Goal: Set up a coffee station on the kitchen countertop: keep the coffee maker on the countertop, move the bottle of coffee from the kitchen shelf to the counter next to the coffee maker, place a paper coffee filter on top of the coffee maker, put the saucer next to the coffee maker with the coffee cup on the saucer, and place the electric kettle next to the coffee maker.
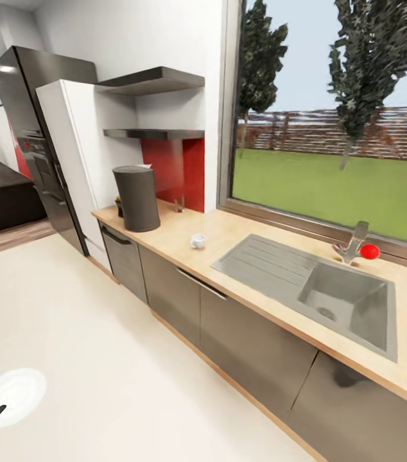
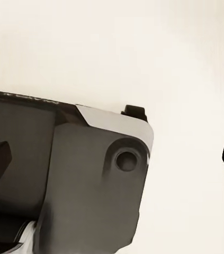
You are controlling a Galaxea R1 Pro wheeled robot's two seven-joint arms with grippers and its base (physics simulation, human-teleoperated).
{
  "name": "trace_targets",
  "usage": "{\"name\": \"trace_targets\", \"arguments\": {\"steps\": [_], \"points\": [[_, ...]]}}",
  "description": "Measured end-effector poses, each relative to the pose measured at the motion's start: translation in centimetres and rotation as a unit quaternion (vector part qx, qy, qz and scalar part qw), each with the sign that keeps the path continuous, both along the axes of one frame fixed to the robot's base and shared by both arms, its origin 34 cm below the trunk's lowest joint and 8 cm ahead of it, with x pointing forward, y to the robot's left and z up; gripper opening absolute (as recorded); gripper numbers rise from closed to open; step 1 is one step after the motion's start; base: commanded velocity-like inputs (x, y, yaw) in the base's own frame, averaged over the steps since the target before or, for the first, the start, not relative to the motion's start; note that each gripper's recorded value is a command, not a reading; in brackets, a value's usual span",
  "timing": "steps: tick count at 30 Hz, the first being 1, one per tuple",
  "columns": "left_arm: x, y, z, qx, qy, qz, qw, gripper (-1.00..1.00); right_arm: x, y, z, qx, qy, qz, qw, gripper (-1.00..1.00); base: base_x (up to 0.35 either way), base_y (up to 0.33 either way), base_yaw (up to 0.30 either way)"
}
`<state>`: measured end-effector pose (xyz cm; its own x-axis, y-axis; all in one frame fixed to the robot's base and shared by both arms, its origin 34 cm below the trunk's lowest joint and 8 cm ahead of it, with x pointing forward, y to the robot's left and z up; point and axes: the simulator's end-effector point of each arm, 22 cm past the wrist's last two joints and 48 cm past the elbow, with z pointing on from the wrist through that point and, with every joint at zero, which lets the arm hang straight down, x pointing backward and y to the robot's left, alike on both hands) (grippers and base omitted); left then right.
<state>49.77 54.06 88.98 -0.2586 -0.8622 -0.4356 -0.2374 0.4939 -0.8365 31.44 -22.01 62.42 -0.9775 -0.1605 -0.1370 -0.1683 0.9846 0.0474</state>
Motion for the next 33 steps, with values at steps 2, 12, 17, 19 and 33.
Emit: {"name": "trace_targets", "arguments": {"steps": [2,12,17,19,33], "points": [[0.00,-0.01,0.00,0.000,0.000,0.000,1.0000,-1.00,0.00,0.04,0.00,0.001,0.000,0.000,1.0000,1.00,0.334,0.108,0.000],[0.06,-0.21,0.31,-0.004,-0.008,-0.004,1.0000,-1.00,-0.09,0.09,-0.01,0.002,0.002,0.000,1.0000,1.00,0.307,0.198,0.000],[0.06,-0.31,0.39,-0.005,-0.010,-0.006,0.9999,-1.00,-0.07,0.07,-0.01,0.001,0.001,0.000,1.0000,1.00,0.281,0.241,0.000],[0.05,-0.32,0.37,-0.005,-0.010,-0.006,0.9999,-1.00,-0.09,0.05,-0.02,0.001,0.002,0.000,1.0000,1.00,0.276,0.244,0.000],[0.07,-0.31,0.40,-0.005,-0.011,-0.005,0.9999,-1.00,-0.06,0.06,-0.01,0.001,0.001,0.000,1.0000,1.00,0.265,0.251,0.000]]}}
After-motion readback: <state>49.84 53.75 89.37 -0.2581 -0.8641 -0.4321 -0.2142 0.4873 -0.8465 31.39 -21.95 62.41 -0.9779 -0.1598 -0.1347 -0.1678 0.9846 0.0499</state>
